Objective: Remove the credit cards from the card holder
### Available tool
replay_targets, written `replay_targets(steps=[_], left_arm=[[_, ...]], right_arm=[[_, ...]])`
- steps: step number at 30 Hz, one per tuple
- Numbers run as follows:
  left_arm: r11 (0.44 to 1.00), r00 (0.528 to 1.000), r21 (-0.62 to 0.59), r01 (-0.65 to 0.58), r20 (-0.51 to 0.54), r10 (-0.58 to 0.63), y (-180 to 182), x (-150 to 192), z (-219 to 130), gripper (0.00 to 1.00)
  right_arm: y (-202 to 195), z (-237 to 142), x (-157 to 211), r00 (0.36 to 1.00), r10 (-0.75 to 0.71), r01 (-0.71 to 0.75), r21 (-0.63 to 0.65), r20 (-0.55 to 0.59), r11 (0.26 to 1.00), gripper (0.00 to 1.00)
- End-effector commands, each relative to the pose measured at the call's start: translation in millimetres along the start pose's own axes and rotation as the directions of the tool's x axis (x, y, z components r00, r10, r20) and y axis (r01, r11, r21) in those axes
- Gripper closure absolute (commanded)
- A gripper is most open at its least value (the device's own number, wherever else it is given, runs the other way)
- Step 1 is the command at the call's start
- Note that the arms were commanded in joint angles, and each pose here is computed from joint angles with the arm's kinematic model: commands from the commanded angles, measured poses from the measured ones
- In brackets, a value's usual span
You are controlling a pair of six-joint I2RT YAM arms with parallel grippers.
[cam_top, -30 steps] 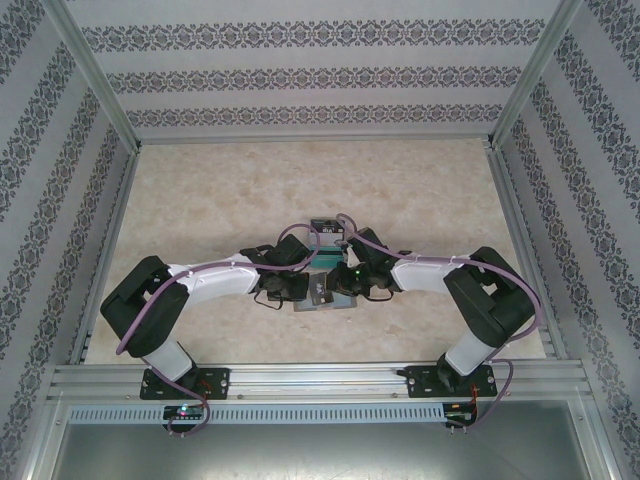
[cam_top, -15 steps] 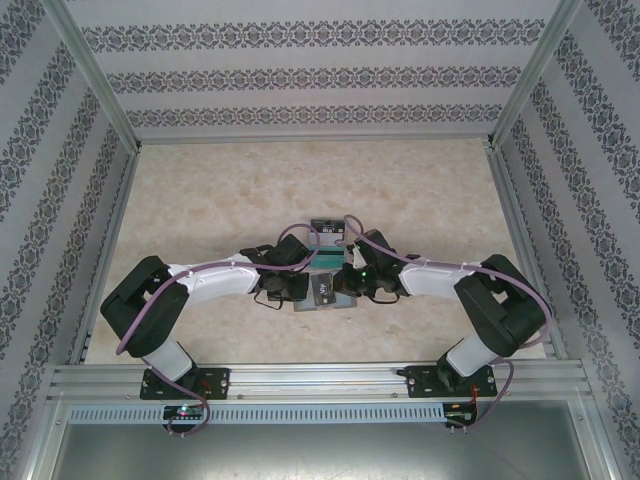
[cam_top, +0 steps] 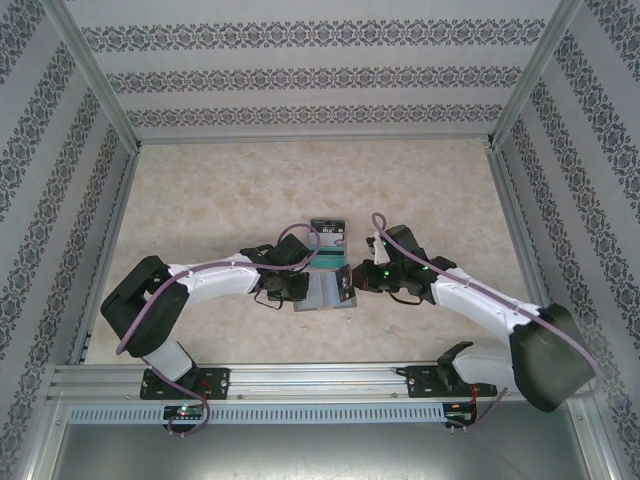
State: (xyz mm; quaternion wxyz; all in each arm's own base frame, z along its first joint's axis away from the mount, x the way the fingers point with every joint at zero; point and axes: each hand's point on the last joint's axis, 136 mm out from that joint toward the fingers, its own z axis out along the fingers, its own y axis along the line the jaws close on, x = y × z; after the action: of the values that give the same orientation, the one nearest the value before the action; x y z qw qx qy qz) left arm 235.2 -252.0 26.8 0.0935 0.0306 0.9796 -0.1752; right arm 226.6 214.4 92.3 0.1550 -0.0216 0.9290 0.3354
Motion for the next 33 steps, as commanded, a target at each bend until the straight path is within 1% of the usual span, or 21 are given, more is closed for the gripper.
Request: replay_targets(steps=[1,3,6,8,10,12,14,17,18,20,25,29,33], left_arm=[[1.0,1.0,-0.022,-0.001,0.008,0.001,1.4,-4.5,-7.6,0.99],[1.0,1.0,-0.017,-0.007,0.03,0.007,-2.1,-9.8,-13.8,0.93],[1.0,0.997,-0.007,-0.019,0.069,0.02,-7.6,-18.5,-25.9,0.76],[1.0,0.995,0.004,-0.026,0.098,0.025,-11.2,-24.8,-35.1,0.67],[0.999,0.991,0.015,-0.031,0.13,0.028,-14.1,-31.0,-45.0,0.57],[0.999,0.987,0.018,-0.031,0.159,0.028,-13.8,-35.8,-54.5,0.4],[0.999,0.981,0.017,-0.027,0.194,0.023,-11.4,-41.0,-65.2,0.28],[1.0,0.973,0.011,-0.021,0.232,0.018,-4.7,-44.0,-78.3,0.16],[1.0,0.97,0.005,-0.017,0.244,0.015,-1.3,-44.5,-81.7,0.15],[1.0,0.962,-0.006,-0.006,0.274,0.007,6.4,-45.1,-90.2,0.06],[0.999,0.941,-0.025,0.033,0.338,-0.022,24.4,-44.4,-108.2,0.0],[0.997,0.924,-0.04,0.066,0.379,-0.046,37.2,-43.1,-119.1,0.0],[0.995,0.918,-0.046,0.086,0.391,-0.061,44.9,-41.0,-123.1,0.0]], right_arm=[[3.3,-24.7,-9.4,0.987,-0.162,0.16,0.072,0.024,0.985,1.0],[9.8,-34.2,-17.7,0.97,-0.237,0.232,0.086,0.048,0.969,1.0],[17.4,-44.2,-33.7,0.935,-0.344,0.332,0.126,0.087,0.935,1.0],[23.7,-47.3,-43.4,0.895,-0.436,0.42,0.153,0.094,0.894,1.0],[28.9,-48.3,-54.5,0.838,-0.54,0.517,0.197,0.08,0.833,1.0],[34.0,-46.9,-64.3,0.785,-0.618,0.596,0.214,0.048,0.774,1.0],[40.0,-44.7,-77.0,0.726,-0.687,0.666,0.228,0.021,0.71,1.0],[51.3,-40.0,-94.2,0.613,-0.79,0.77,0.228,-0.004,0.596,1.0],[53.3,-36.8,-98.5,0.581,-0.814,0.795,0.225,-0.015,0.564,1.0],[59.4,-31.2,-109.2,0.503,-0.864,0.848,0.218,-0.04,0.483,1.0],[62.5,-10.4,-125.2,0.353,-0.927,0.929,0.166,-0.124,0.332,1.0],[57.8,7.3,-134.2,0.244,-0.948,0.967,0.125,-0.206,0.222,1.0],[53.1,22.7,-142.9,0.19,-0.946,0.98,0.113,-0.262,0.165,1.0]])
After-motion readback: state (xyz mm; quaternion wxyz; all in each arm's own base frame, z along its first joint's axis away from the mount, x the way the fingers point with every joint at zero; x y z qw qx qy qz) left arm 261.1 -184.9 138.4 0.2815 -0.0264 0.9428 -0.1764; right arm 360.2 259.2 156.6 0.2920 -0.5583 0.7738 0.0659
